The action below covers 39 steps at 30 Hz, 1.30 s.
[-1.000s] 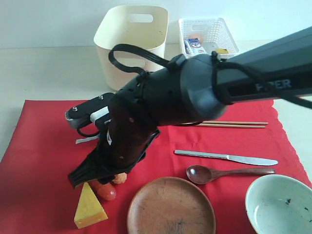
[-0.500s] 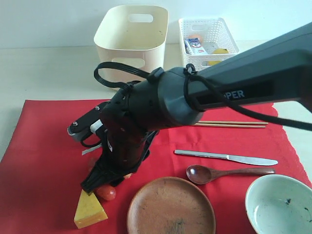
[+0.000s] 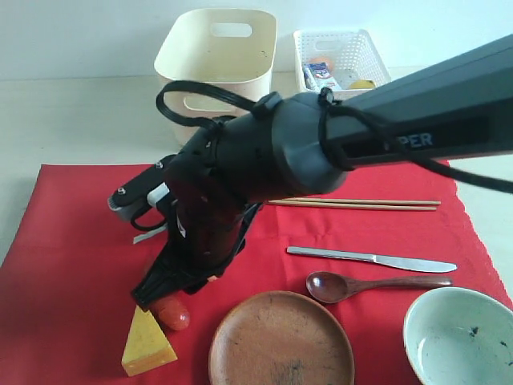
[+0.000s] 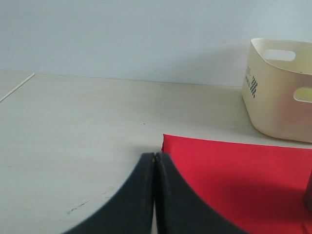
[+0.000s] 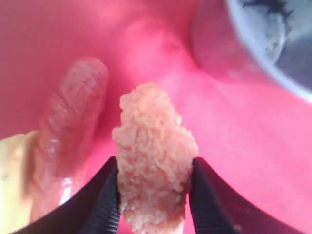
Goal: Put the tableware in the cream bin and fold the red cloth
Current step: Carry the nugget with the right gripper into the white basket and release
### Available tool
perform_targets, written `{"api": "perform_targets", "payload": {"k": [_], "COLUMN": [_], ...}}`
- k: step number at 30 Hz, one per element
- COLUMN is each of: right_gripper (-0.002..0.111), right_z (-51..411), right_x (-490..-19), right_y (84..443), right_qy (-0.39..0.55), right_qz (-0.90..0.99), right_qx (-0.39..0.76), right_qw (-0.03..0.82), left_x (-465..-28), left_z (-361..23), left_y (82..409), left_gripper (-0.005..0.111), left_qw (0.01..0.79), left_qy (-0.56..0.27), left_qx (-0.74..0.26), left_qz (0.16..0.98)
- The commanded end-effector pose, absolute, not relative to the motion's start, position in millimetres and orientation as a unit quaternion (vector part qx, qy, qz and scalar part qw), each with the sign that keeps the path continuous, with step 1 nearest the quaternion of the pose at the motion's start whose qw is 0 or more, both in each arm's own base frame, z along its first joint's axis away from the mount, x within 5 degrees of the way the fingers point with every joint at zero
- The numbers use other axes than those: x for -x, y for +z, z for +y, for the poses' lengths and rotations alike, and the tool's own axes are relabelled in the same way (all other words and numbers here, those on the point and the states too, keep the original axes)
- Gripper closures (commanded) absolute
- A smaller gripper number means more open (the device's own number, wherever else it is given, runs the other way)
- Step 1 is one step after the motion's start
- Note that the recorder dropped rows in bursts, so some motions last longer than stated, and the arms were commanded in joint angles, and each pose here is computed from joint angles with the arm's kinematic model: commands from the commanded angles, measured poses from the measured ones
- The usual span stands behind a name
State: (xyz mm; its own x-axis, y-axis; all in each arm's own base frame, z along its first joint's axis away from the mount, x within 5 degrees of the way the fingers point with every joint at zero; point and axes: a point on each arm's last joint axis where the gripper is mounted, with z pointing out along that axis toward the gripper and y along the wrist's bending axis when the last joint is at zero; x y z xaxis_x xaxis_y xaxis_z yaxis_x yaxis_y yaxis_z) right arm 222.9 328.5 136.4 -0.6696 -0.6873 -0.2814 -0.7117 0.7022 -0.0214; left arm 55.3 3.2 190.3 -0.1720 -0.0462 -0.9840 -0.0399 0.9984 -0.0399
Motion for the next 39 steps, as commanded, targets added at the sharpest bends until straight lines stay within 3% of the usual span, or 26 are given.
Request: {"api": "perform_targets", "payload": {"k": [1,9,15,29,39], "right_gripper": [0.108,0.108,0.108,0.108,0.108], "right_z": [327,316,295,224,166], "right_x": [-223,-220,-234,-304,-363], "right_y": [172,232,256,256,219], "right_qy": [0.07,0.106,0.06,0.016,0.0], "right_qz": [0.906,0.892,0.894,0.926,0.941], "right_qx": [0.38,0.363,0.323,0.204,0.119], "right_qw": [0.175,0.249,0.306,0.318,0.317], "left_x": [-55,-55,-55,-55,-55], "left_z": [3,3,3,3,3], "left_y": [190,190,190,190,190], "left_gripper": [0.104,0.104,0.104,0.104,0.104], "left_qw": [0.646,0.646,0.646,0.646,0.646], "left_qy": [-0.002,-0.002,-0.002,-0.002,-0.002], "left_qx": [0.023,0.023,0.023,0.023,0.022], "left_qz": [0.763,0.763,0.763,0.763,0.763]}}
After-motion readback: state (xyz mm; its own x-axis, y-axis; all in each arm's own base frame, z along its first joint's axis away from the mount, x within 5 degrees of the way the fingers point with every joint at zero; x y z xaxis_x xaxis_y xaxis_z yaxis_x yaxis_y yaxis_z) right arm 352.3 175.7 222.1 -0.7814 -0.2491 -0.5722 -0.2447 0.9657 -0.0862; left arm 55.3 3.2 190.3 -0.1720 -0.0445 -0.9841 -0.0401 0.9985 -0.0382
